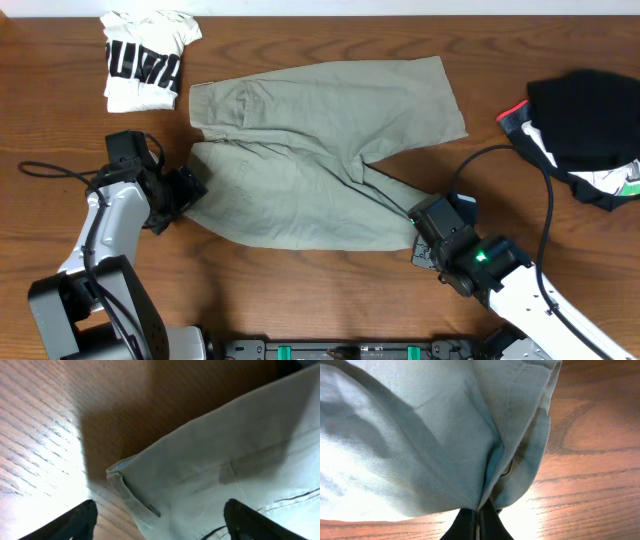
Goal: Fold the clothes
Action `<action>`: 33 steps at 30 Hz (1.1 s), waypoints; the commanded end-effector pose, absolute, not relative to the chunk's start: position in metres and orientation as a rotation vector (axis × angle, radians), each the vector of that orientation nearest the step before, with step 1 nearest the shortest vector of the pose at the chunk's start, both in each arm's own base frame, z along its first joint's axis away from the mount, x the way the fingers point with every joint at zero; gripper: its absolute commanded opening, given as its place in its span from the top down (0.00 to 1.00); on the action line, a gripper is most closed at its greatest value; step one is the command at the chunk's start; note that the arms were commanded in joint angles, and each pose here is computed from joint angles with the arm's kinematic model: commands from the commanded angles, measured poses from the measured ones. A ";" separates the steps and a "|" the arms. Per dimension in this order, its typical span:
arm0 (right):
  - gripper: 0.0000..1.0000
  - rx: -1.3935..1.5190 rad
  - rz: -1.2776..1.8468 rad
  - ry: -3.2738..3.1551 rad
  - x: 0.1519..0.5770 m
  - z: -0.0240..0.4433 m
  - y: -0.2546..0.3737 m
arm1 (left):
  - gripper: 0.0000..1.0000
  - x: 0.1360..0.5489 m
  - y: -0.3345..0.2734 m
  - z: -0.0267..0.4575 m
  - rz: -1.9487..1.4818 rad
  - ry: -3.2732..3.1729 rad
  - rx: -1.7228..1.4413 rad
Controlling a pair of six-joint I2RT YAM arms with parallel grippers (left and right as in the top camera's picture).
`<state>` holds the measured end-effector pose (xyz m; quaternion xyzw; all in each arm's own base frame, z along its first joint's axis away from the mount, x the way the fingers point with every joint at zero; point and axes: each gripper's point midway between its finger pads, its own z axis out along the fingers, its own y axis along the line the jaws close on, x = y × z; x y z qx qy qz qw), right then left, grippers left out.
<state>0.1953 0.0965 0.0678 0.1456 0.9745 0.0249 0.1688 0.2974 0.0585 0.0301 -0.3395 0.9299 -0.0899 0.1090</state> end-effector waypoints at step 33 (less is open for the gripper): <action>0.99 0.431 0.115 2.761 0.199 0.072 0.100 | 0.05 0.290 0.073 0.002 -0.171 2.700 -1.290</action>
